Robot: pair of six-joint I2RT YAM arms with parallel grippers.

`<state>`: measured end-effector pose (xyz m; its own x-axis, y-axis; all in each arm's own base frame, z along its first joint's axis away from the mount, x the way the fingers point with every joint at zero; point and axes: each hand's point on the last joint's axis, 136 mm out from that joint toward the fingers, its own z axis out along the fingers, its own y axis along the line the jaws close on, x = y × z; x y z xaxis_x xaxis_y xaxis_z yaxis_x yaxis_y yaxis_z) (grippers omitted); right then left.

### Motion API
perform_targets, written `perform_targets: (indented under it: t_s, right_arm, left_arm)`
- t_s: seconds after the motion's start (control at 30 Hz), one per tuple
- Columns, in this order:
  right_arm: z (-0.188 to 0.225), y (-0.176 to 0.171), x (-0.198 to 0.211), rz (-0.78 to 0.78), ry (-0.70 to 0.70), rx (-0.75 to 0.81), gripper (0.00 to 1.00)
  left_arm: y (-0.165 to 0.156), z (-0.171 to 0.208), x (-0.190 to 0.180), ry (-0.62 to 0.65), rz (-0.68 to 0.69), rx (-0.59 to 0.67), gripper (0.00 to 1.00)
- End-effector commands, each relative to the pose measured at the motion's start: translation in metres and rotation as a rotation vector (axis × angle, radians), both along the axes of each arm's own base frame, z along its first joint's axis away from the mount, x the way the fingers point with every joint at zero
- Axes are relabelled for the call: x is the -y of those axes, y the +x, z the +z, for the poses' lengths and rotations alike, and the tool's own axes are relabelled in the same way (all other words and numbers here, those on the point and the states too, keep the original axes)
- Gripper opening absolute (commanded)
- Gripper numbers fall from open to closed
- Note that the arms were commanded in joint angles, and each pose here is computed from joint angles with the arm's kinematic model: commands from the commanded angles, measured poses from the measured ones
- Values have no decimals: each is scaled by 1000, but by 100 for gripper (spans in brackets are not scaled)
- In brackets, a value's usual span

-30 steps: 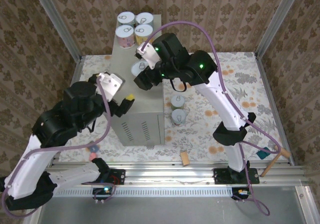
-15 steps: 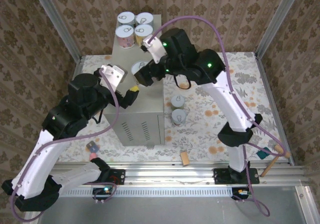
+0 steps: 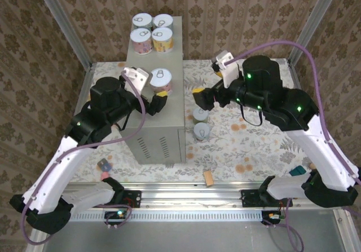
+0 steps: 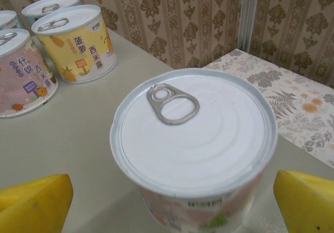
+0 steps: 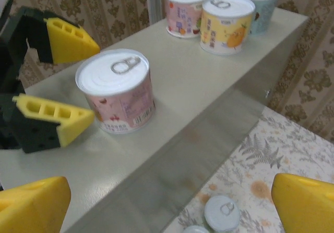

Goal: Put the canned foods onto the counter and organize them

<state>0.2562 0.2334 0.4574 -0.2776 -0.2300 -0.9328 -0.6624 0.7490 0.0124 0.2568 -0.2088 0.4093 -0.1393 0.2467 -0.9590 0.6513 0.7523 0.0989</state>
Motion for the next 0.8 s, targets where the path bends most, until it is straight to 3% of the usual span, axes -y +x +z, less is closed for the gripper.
perform_targets:
  t_s: [0.0,0.3,0.77]
  right_arm:
    - [-3,4,1,-25,48,11,100]
    - [-32,-4,6,-27,62,-27,100]
    - [-48,0,2,-34,80,-43,100]
  left_arm:
    - [7,17,7,-83,-6,40,100]
    - [19,20,19,-118,-24,40,95]
    - [38,19,-14,-84,99,63,81]
